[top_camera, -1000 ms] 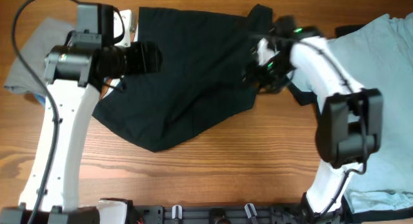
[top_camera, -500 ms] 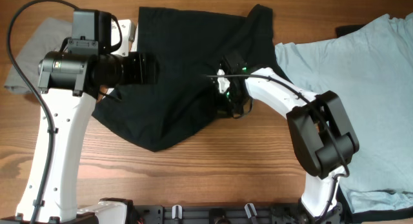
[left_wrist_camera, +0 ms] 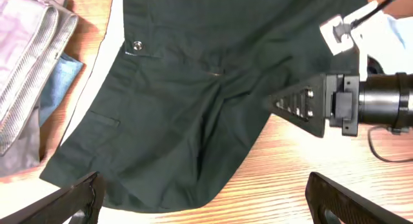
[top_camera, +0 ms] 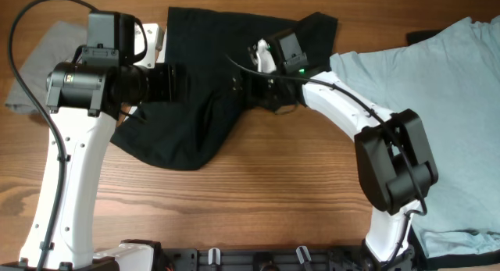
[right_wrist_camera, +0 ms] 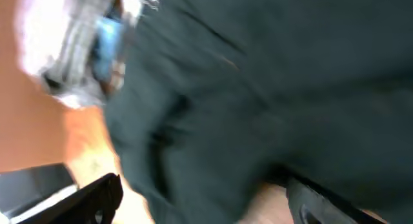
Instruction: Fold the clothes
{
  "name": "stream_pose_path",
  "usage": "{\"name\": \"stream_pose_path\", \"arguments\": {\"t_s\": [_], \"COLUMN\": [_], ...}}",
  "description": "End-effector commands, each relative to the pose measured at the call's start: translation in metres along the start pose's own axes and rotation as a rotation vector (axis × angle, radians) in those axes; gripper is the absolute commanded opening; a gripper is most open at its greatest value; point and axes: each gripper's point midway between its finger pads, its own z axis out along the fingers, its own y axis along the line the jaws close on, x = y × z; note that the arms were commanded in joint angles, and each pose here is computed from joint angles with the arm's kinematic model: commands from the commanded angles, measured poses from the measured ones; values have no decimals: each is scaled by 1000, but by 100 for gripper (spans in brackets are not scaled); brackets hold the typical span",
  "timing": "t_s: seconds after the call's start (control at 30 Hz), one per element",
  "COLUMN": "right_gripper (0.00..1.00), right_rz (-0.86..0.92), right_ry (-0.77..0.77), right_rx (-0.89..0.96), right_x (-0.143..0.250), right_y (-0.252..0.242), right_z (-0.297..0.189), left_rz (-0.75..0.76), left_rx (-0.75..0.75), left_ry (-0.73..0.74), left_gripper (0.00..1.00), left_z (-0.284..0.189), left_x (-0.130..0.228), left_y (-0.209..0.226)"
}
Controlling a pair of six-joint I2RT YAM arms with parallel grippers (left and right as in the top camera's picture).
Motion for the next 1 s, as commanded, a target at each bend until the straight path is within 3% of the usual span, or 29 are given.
{"name": "stream_pose_path", "arguments": {"t_s": [0.0, 0.03, 0.07, 0.13, 0.2, 0.4, 0.43, 0.47, 0.53, 0.57, 0.6, 0.73, 0.83, 0.97], "right_gripper": [64, 52, 49, 83, 96, 98, 93, 79, 27, 11, 4, 4, 4, 4], "right_rz": [-69, -79, -95, -107, -93, -75, -87, -108, -152, -162, -164, -89, -64, -120], "right_ry": [-13, -15, -32, -42, -43, 131, 151, 158, 128, 115, 111, 177, 281, 216], "right_rx": [174, 180, 170, 138, 131, 40, 41, 50, 74, 81, 84, 144, 205, 149], "right_x": [2, 1, -3, -7, -7, 47, 55, 61, 60, 58, 56, 63, 78, 65], "right_y": [-32, -33, -31, -24, -23, -1, 2, 6, 10, 11, 12, 5, 13, 46], "right_z": [-4, -4, -4, -3, -2, 36, 43, 51, 59, 61, 59, 26, -32, -59], "left_rz": [21, 21, 22, 21, 21, 20, 20, 20, 20, 20, 20, 20, 20, 20], "left_rx": [-13, -13, -13, -13, -13, -13, -13, -13, -13, -13, -13, -13, -13, -13], "left_ry": [-26, -27, -30, -30, -30, -25, -24, -23, -22, -22, -22, -21, -22, -23], "left_gripper": [100, 100, 100, 100, 100, 100, 100, 100, 100, 100, 100, 100, 100, 100], "left_z": [-7, -7, -7, -7, -7, -7, -7, -7, -7, -7, -7, -7, -7, -7], "left_x": [-2, -2, -3, -3, -3, -2, -1, -1, -1, -1, -1, -1, -1, -1], "left_y": [1, 1, 1, 1, 1, 1, 1, 1, 1, 1, 1, 1, 1, 1]}}
